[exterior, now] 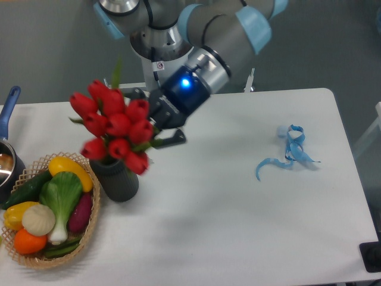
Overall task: Insert the flowers into the vase
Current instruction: 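Lift the red tulips and carry them over the black vase, then lower the tulip stems down into the black vase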
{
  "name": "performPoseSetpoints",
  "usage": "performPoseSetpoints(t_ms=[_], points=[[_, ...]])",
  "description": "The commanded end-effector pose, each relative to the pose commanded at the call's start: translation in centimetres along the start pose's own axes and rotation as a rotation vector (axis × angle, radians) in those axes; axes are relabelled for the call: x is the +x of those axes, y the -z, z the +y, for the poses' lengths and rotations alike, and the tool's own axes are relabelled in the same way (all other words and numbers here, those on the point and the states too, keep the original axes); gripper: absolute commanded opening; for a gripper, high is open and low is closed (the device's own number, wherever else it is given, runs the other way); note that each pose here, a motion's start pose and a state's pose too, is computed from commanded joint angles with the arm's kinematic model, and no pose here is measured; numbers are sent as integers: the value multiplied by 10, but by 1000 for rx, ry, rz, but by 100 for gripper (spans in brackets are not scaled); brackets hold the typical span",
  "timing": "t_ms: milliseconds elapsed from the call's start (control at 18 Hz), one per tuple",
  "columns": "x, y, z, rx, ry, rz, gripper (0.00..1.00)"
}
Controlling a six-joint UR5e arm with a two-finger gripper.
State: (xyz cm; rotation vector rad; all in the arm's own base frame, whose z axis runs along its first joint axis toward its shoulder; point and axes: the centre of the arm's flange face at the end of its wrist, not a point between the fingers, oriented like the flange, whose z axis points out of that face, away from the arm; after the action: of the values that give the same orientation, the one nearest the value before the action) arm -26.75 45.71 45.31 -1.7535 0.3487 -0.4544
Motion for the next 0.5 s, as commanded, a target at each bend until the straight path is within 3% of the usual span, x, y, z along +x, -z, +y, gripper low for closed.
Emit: performPoseSetpoints(t_ms=[500], points=[[25, -24, 28, -2, -61, 61, 0]])
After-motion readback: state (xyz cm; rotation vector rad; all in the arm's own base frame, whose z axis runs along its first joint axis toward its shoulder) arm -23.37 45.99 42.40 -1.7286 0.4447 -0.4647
